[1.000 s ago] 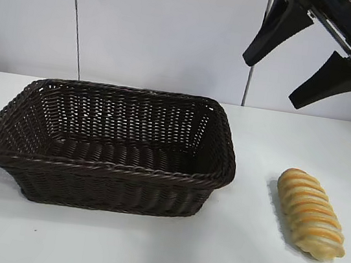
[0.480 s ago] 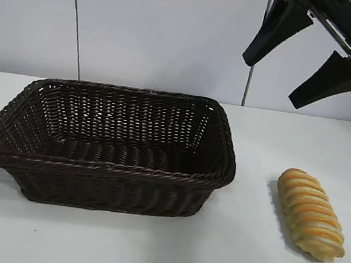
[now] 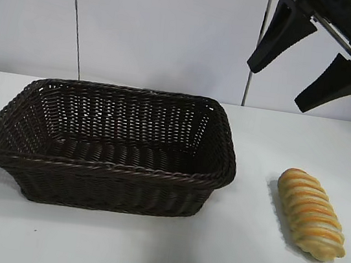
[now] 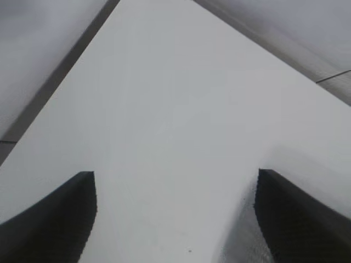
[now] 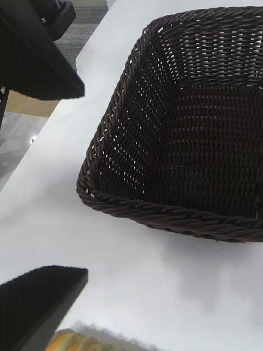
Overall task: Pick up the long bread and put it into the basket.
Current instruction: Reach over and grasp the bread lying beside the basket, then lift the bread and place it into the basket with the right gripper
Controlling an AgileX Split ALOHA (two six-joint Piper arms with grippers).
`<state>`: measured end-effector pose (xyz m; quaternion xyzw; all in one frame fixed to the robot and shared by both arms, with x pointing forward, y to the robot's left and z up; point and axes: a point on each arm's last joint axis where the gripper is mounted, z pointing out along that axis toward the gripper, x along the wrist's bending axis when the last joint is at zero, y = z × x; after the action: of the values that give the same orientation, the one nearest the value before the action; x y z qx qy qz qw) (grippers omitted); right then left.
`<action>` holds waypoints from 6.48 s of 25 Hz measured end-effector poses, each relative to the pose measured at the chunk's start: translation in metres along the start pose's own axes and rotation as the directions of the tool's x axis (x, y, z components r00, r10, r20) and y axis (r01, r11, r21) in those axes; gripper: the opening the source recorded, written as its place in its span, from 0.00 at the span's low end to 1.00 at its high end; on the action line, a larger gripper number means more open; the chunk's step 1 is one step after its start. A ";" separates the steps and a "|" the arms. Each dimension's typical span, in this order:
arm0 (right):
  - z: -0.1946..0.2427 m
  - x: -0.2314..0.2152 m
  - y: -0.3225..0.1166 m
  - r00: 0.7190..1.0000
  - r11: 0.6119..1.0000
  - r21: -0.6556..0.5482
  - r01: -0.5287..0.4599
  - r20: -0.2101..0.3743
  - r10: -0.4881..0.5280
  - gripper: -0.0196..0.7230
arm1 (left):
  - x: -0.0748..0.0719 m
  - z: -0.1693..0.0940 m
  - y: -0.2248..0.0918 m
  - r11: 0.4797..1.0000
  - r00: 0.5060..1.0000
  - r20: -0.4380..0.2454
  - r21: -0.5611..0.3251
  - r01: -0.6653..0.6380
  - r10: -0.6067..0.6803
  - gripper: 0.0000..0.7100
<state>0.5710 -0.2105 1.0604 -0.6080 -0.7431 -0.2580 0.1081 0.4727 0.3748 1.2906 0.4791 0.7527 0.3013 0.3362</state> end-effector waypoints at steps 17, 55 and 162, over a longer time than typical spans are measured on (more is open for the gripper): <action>0.000 0.000 0.002 1.000 1.000 -0.020 0.000 0.005 0.000 0.79 | 0.020 -0.186 -0.244 0.927 0.980 -0.095 -0.317 -0.198 0.177 0.81; 0.000 -0.001 0.002 1.000 1.000 -0.022 0.001 0.009 -0.001 0.79 | 0.061 -0.060 -0.344 0.944 0.944 0.110 0.082 -0.321 0.311 0.81; -0.063 -0.002 0.052 0.897 0.986 -0.168 0.016 0.438 0.060 0.13 | 0.061 -0.060 -0.344 0.938 0.936 0.132 0.081 -0.337 0.325 0.81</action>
<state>0.6118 -0.2379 1.1257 -0.6659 -0.7168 -0.1738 -0.1118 0.2271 0.2997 1.0462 0.6325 0.6547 0.2860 0.2991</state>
